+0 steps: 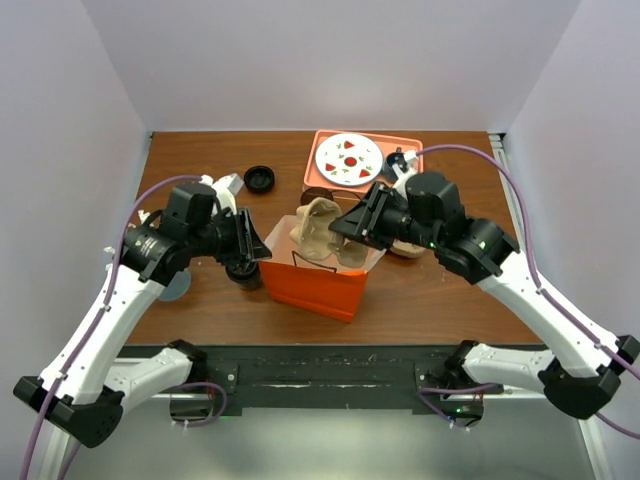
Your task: Pack the takeout coffee
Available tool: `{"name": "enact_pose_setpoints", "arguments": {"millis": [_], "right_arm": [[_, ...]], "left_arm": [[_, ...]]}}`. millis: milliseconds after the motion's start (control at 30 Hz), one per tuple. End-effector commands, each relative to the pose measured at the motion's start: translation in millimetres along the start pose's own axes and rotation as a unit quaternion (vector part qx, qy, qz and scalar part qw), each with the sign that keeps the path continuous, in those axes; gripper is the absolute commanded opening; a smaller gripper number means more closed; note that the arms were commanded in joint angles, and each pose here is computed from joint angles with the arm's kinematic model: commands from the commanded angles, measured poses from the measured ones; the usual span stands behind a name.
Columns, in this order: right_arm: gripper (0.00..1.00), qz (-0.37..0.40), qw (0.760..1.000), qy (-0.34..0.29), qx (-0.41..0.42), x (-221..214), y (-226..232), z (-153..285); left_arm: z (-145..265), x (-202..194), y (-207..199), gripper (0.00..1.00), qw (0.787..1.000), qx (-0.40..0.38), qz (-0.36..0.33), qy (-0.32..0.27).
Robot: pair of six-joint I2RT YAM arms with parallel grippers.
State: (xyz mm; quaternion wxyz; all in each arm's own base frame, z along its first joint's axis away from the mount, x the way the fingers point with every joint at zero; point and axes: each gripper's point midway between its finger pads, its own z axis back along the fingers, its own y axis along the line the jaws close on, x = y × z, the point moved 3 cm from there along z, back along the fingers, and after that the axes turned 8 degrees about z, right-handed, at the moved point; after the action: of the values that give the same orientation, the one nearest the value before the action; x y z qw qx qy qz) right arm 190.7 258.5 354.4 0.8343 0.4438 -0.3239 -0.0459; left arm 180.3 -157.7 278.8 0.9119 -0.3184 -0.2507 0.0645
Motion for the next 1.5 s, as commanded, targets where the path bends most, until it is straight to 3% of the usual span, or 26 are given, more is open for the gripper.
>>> {"name": "enact_pose_setpoints", "arguments": {"millis": [0, 333, 467, 600, 833, 967, 1233, 1467], "right_arm": [[0.39, 0.027, 0.997, 0.008, -0.073, 7, -9, 6], [0.37, 0.049, 0.991, 0.054, -0.115, 7, -6, 9], [0.36, 0.066, 0.989, 0.077, -0.105, 4, -2, 7], [0.35, 0.078, 0.984, 0.106, -0.118, -2, -6, 7], [0.34, 0.066, 0.981, 0.121, -0.134, -10, -13, 8], [0.33, 0.062, 0.981, 0.118, -0.14, -11, -13, 6], [0.33, 0.068, 0.976, 0.12, -0.171, -19, -16, -3], [0.33, 0.075, 0.971, 0.121, -0.191, -19, -17, -7]], "left_arm": [[16, 2, -25, 0.36, 0.997, -0.069, 0.021, -0.018], [31, -15, -41, 0.37, 0.988, -0.141, 0.057, 0.003], [34, -16, -31, 0.53, 0.993, -0.11, 0.042, -0.009], [40, 0, -27, 0.57, 0.998, -0.061, 0.016, -0.033], [24, 26, -32, 0.53, 0.997, -0.052, -0.013, -0.06], [14, 26, -34, 0.49, 0.996, -0.066, -0.033, -0.049], [14, 24, -47, 0.49, 0.989, -0.123, -0.058, -0.055], [3, 14, -39, 0.47, 0.99, -0.125, -0.063, -0.029]]}}
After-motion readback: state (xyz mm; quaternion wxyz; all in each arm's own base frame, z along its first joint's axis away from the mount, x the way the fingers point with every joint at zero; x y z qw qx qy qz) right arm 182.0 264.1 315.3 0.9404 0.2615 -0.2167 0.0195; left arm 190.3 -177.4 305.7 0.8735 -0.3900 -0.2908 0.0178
